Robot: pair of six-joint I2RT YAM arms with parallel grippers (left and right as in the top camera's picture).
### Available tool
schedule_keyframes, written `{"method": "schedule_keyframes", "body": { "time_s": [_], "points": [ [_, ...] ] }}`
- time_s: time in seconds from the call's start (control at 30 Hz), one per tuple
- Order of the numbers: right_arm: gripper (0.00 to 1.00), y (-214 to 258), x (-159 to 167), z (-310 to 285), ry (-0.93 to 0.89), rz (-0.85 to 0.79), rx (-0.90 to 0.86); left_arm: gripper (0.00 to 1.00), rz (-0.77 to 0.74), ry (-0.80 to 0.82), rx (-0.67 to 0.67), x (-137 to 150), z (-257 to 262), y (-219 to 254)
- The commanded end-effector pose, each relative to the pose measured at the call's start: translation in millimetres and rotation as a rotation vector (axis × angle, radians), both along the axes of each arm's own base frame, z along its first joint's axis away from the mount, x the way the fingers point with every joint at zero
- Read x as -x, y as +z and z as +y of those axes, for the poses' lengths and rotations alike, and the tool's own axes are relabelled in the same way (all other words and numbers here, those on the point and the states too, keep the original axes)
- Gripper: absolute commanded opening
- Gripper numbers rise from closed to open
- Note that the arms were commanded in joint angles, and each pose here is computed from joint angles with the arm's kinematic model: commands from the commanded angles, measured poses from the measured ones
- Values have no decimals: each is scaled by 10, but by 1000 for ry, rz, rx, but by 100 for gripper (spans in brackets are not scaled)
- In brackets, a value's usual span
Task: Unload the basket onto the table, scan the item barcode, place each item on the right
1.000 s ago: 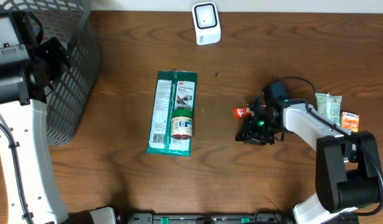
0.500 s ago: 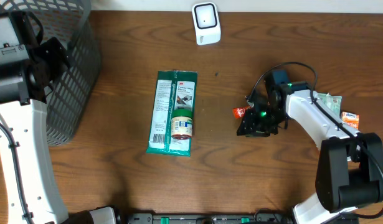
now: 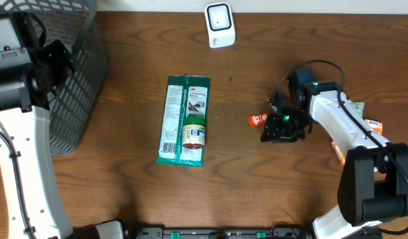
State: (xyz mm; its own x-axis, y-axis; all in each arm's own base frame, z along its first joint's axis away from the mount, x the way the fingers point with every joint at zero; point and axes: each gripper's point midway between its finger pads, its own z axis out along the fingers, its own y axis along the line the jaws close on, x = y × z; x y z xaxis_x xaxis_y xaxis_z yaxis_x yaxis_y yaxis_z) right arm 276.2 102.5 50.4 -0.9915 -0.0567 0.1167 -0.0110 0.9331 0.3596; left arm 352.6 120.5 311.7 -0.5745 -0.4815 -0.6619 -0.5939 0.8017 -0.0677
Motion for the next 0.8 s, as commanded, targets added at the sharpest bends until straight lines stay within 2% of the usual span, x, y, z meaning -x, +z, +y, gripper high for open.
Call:
{"method": "schedule_keyframes", "body": {
  "time_s": [0.0, 0.13, 0.43, 0.77],
  "points": [
    [39, 2, -71, -125, 13, -32, 63, 92, 1, 7, -16, 11, 40, 25],
    [44, 0, -73, -119, 15, -33, 63, 93, 1, 7, -16, 11, 40, 25],
    [37, -45, -57, -155, 14, -30, 85, 92, 1, 6, -16, 11, 40, 25],
    [39, -233, 74, 42, 37, -24, 68, 92, 1, 7, -16, 11, 40, 25]
  ]
}}
